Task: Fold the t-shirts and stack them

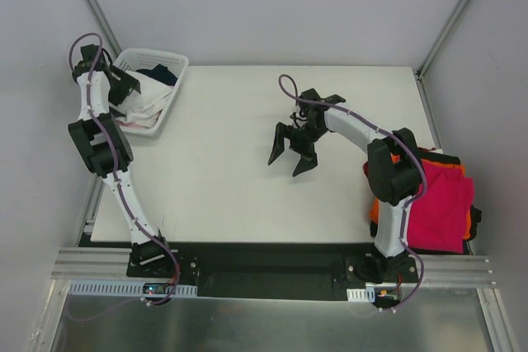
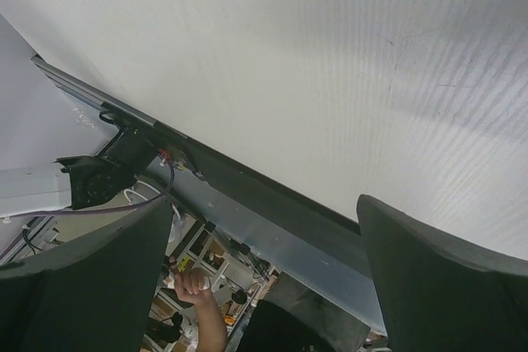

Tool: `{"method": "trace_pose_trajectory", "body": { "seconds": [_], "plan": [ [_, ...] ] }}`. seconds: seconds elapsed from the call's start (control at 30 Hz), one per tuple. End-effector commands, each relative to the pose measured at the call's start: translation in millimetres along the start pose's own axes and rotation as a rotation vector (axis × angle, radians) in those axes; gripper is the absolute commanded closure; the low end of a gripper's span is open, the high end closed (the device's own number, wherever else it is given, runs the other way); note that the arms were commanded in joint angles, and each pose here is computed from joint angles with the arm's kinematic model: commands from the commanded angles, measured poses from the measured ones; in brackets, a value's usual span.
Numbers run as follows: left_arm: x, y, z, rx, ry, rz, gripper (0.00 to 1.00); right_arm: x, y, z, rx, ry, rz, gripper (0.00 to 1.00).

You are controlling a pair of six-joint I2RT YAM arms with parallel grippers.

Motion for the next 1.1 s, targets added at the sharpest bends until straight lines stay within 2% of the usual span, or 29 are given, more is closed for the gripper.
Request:
{"method": "trace_pose_trajectory", "body": {
  "seconds": [0.0, 0.17, 0.27, 0.4, 0.57, 0.67, 0.73, 0.83, 1.07],
  "plan": [
    [3.4, -67.3, -32.2, -0.193, 0.057, -0.06, 0.01, -9.5, -16.8, 20.9, 0.057, -0.048, -0.037, 0.02],
    [-25.7, -84.8, -45.3, -0.257, 0.126, -0.007, 0.01, -17.1, -7.1, 24.1, 0.063, -0.07, -0.031, 0.02],
    [-45.5, -82.1, -46.8, -0.253, 0.171, 0.03, 0.04, -20.5, 0.4, 20.8, 0.079, -0.067, -0.035, 0.02],
    [-67.8, -70.7, -38.1, -0.202, 0.198, 0.081, 0.12, -20.8, 6.4, 18.1, 0.095, -0.066, -0.051, 0.02],
    [-80.3, -59.7, -26.8, -0.135, 0.217, 0.102, 0.14, -20.7, 9.2, 20.6, 0.112, -0.088, -0.074, 0.02],
    [-77.1, -58.4, -18.1, -0.073, 0.23, 0.07, 0.13, -21.7, 9.7, 19.4, 0.114, -0.097, -0.079, 0.02],
    [-70.7, -63.2, -8.7, 0.016, 0.229, 0.016, 0.1, -22.6, 10.2, 17.0, 0.108, -0.103, -0.079, 0.02],
    [-57.4, -81.7, -5.9, 0.054, 0.232, -0.067, 0.07, -24.4, 10.7, 14.7, 0.105, -0.11, -0.069, 0.02],
    [-53.9, -90.0, -6.2, 0.067, 0.261, -0.097, 0.06, -19.0, 3.5, 16.3, 0.088, -0.137, -0.05, 0.02]
  ]
}}
Point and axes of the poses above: each gripper's point midway between its finger pads, its own y axis out along the fingers, its own z axis along the line the jaws close on, x = y × z, the point moved 6 cm from there along -y, back along the fingers, and after that the axes turned 9 degrees about y, right-handed, at the moved point
